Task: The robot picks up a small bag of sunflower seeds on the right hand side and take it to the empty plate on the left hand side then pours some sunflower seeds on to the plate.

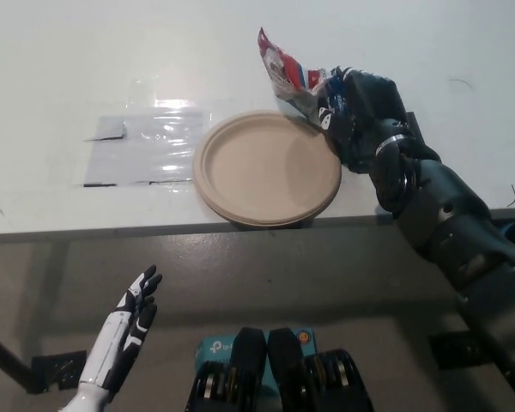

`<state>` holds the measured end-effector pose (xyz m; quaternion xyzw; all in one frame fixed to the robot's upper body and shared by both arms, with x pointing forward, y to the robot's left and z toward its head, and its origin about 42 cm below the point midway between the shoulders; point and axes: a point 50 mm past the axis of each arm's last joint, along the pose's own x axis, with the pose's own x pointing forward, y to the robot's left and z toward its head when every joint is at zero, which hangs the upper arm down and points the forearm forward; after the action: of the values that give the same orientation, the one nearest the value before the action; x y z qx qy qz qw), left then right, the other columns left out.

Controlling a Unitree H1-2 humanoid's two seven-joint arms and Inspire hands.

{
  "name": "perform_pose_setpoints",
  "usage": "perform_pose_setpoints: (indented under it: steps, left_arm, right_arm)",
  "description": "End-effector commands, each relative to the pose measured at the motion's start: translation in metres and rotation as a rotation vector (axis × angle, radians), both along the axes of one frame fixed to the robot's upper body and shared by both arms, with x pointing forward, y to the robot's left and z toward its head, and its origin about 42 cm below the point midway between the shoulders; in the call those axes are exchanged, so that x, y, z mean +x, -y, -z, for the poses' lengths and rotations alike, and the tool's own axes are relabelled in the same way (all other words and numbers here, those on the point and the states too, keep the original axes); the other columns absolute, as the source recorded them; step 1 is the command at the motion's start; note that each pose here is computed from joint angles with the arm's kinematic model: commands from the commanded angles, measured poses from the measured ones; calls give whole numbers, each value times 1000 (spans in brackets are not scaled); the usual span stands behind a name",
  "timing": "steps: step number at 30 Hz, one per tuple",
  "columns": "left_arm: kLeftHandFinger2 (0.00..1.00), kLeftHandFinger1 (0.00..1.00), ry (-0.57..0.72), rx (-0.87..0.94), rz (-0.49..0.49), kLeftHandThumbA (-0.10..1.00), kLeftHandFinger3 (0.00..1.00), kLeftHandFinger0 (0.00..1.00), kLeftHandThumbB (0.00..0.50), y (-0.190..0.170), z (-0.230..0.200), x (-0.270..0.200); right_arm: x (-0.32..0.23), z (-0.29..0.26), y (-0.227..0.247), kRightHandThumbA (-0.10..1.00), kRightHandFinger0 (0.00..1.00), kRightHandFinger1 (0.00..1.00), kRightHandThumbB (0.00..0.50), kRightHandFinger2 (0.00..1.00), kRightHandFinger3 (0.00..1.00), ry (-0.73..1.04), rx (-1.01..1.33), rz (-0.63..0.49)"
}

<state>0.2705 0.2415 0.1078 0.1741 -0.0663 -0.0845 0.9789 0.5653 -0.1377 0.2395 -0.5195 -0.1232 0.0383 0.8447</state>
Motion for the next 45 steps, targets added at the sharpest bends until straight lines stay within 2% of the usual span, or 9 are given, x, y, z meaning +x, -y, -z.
perform_pose_setpoints:
  steps: [1, 5, 12, 15, 18, 22, 28, 37, 45]
  left_arm:
    - [1000, 1000, 50, 4, 24, 1000, 1000, 1000, 163, -2, -13, 4]
    - [1000, 1000, 55, 0, 28, 1000, 1000, 1000, 155, -2, -14, 6]
    - [1000, 1000, 57, 7, 31, 1000, 1000, 1000, 144, -2, -13, 6]
    - [1000, 1000, 59, 0, 32, 1000, 1000, 1000, 142, -3, -13, 7]
    - [1000, 1000, 63, 10, 35, 1000, 1000, 1000, 140, -3, -14, 7]
    - [1000, 1000, 69, 12, 38, 1000, 1000, 1000, 117, -4, -14, 8]
    - [1000, 1000, 66, 7, 36, 1000, 1000, 1000, 121, -3, -14, 7]
    - [1000, 1000, 65, 11, 40, 1000, 1000, 1000, 117, -5, -18, 11]
    - [1000, 1000, 73, 25, 45, 1000, 1000, 1000, 109, -5, -20, 15]
  right_arm:
    - [8, -38, 1, -100, 0, 102, 82, 687, 604, 150, 33, -37]
    - [10, -46, 5, -100, 0, 79, 33, 653, 561, 181, 20, -49]
    - [13, -58, 12, -100, 0, 208, 57, 765, 631, 240, -22, -54]
    - [13, -65, 17, -100, 0, 132, 105, 556, 390, 303, -73, -74]
    - [13, -69, 20, -100, 0, 65, 127, 527, 289, 343, -113, -84]
    - [13, -75, 30, -100, 0, 172, 103, 693, 410, 394, -189, -122]
    - [13, -82, 45, -100, 0, 266, 154, 803, 630, 498, -410, -151]
    - [11, -78, 51, -100, 0, 256, 162, 756, 575, 543, -581, -202]
    - [6, -69, 53, -100, 0, 186, 217, 670, 371, 582, -587, -230]
